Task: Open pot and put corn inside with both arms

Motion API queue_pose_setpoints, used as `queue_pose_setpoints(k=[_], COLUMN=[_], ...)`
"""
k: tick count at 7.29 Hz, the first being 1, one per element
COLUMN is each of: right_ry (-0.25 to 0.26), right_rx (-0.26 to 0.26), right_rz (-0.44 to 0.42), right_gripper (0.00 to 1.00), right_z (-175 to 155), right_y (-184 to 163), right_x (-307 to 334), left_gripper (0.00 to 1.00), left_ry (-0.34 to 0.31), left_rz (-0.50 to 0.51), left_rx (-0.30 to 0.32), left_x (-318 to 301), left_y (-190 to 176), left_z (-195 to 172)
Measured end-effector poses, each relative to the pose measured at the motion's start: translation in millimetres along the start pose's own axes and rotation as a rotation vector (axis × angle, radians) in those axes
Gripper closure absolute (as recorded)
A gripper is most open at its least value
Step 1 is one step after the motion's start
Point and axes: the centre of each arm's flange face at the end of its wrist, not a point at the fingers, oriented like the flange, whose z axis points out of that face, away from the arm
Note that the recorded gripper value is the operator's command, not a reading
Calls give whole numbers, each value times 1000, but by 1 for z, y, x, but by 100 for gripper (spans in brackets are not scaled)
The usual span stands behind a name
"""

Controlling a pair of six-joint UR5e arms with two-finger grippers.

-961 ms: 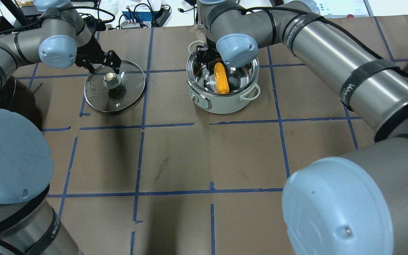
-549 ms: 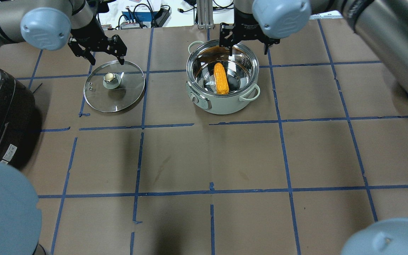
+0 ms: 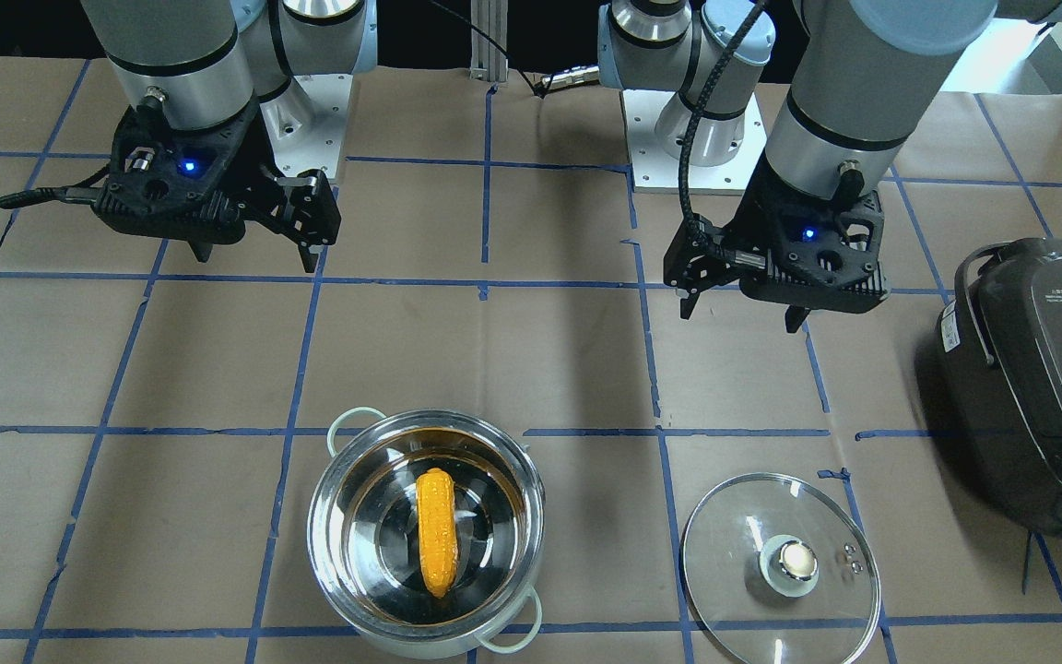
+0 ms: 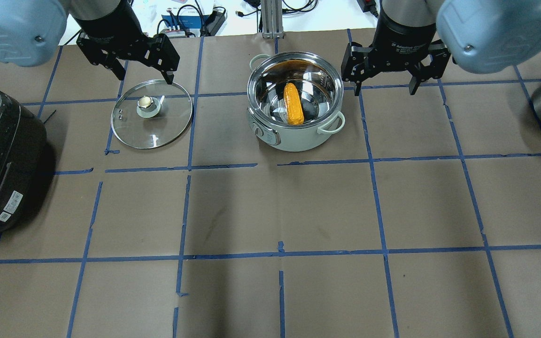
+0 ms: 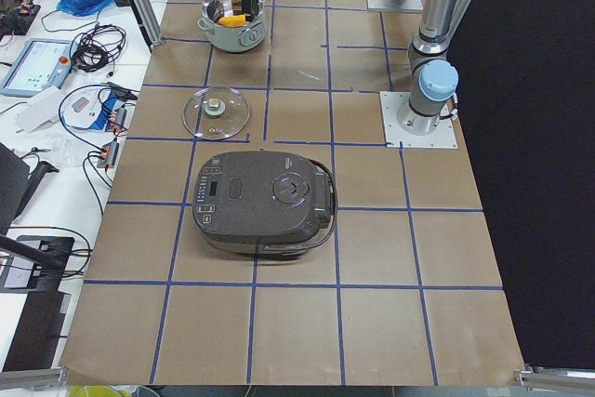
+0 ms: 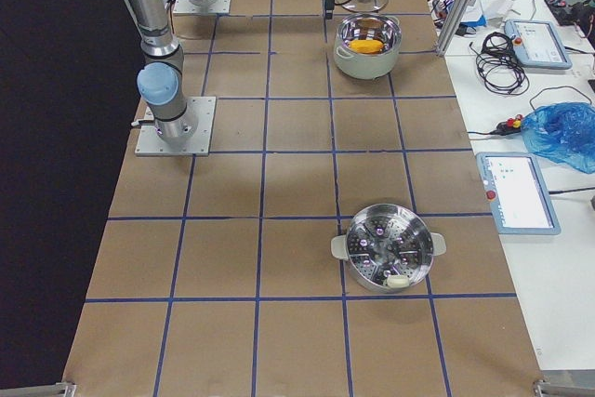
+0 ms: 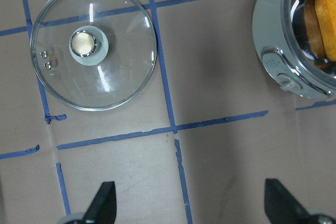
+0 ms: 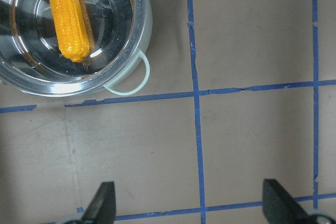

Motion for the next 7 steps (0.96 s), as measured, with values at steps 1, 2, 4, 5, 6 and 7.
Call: queue_pose_setpoints(k=[1,2,4,5,6,7], right_ry=[-1,-2,-17,-41,-56,-61], right_rx=[1,4,8,6,5,5], right_rz=[3,3,3,3,3,2], right_gripper=[0,0,0,0,0,0], right_z=[-2,-5,-9,-11,-11,-12], right_y=[3,4,7,8,9,10], right_x=[2,3,2,0,-1,-3], left_gripper=[0,0,0,0,0,0], left_ry=[0,-1,-3,-4,-4,-4], left_rz=[2,-3,-8,-9,-10,-10], left_rx=[-8,-14,-12,-10,-10,-11], left_x=[2,-1,-4,-5,-5,-6], left_y=[8,11,10,9,9,8], left_z=[1,3,1,0,0,1])
